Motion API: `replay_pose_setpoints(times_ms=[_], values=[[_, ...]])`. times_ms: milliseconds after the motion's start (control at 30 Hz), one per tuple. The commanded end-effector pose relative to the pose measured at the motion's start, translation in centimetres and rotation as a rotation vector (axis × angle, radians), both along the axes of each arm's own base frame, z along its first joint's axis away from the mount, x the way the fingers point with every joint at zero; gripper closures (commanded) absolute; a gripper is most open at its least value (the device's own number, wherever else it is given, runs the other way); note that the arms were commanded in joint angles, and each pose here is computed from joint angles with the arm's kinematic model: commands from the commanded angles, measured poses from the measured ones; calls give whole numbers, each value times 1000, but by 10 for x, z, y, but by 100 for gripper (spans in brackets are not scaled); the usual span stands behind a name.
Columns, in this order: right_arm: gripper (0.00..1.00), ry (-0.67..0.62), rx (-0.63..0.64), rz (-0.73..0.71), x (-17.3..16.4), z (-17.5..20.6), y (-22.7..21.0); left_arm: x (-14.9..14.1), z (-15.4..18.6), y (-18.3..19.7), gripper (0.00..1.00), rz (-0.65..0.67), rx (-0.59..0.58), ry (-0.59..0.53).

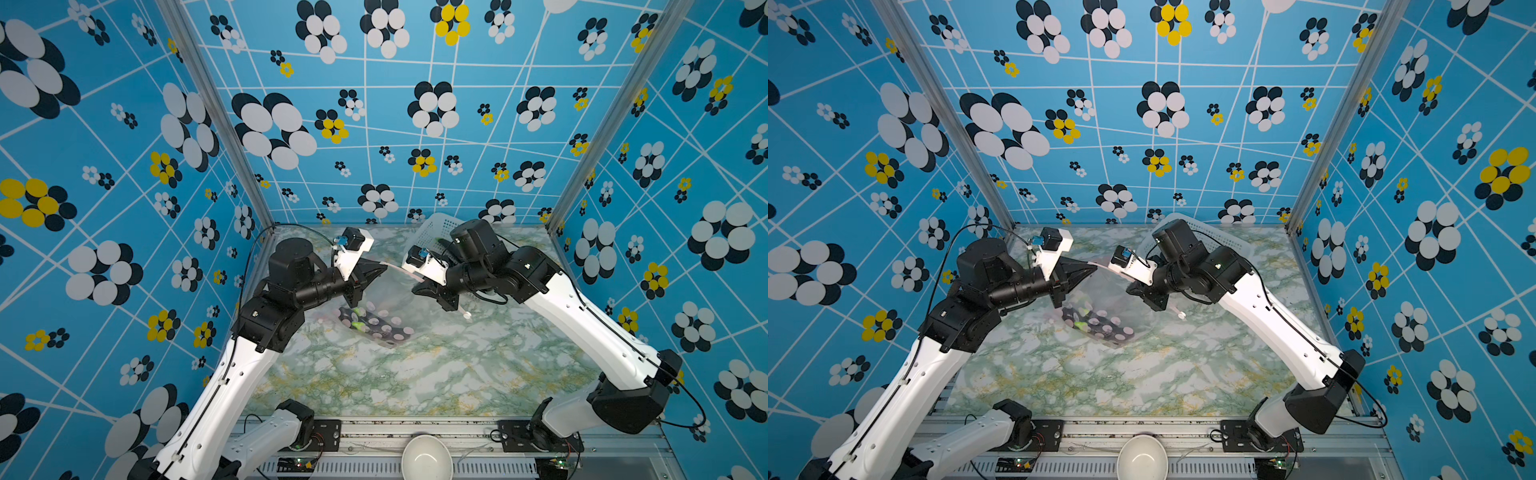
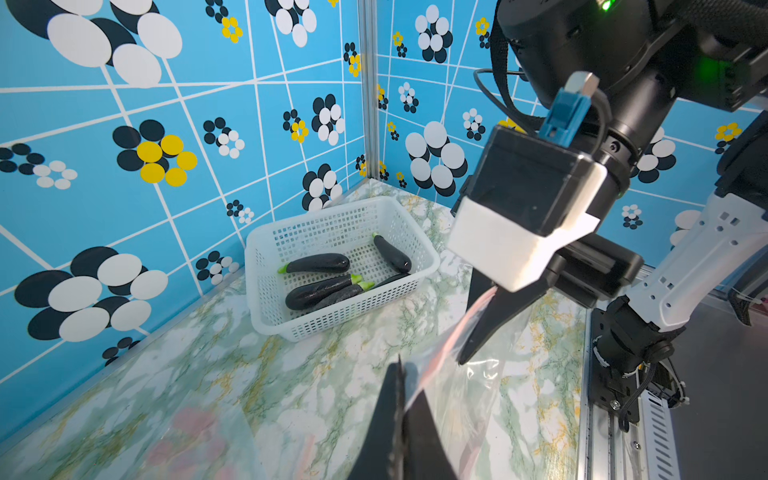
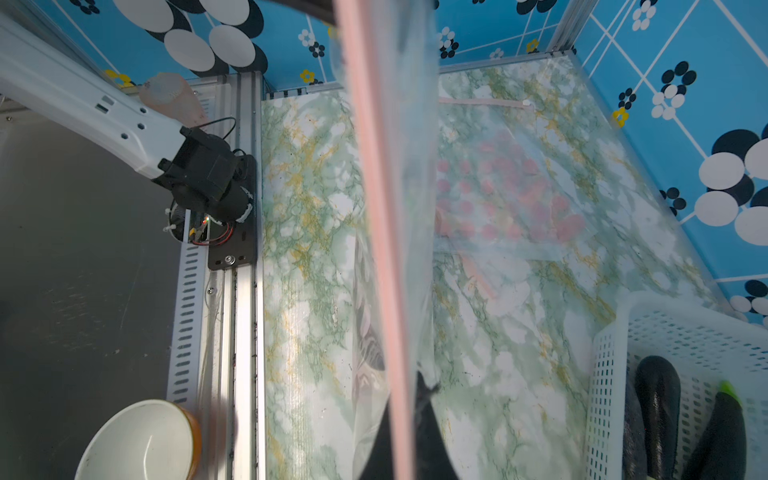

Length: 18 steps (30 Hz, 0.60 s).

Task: Place the eggplant in a zip-top bag and seal the zipper
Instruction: Place the zipper food storage bag at the center of the board.

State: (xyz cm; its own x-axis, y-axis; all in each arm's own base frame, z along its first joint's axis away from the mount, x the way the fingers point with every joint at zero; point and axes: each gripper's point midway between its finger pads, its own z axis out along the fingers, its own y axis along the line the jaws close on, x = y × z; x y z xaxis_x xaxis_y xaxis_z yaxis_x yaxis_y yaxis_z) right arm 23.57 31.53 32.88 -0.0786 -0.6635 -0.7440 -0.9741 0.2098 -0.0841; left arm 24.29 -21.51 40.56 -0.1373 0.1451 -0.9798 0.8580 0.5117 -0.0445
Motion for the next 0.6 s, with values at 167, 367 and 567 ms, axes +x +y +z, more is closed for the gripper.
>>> replay_pose_setpoints(times_ms=[167,367,567], values=[[100,-90,-158,-110,32,-5,-76,29,-20,17,42,197,-3,72],[100,-270,-352,-235,72,-9,-112,35,-34,21,43,238,13,98],[100,-276,-527,-131,41,-71,-108,39,-50,23,42,262,34,124]])
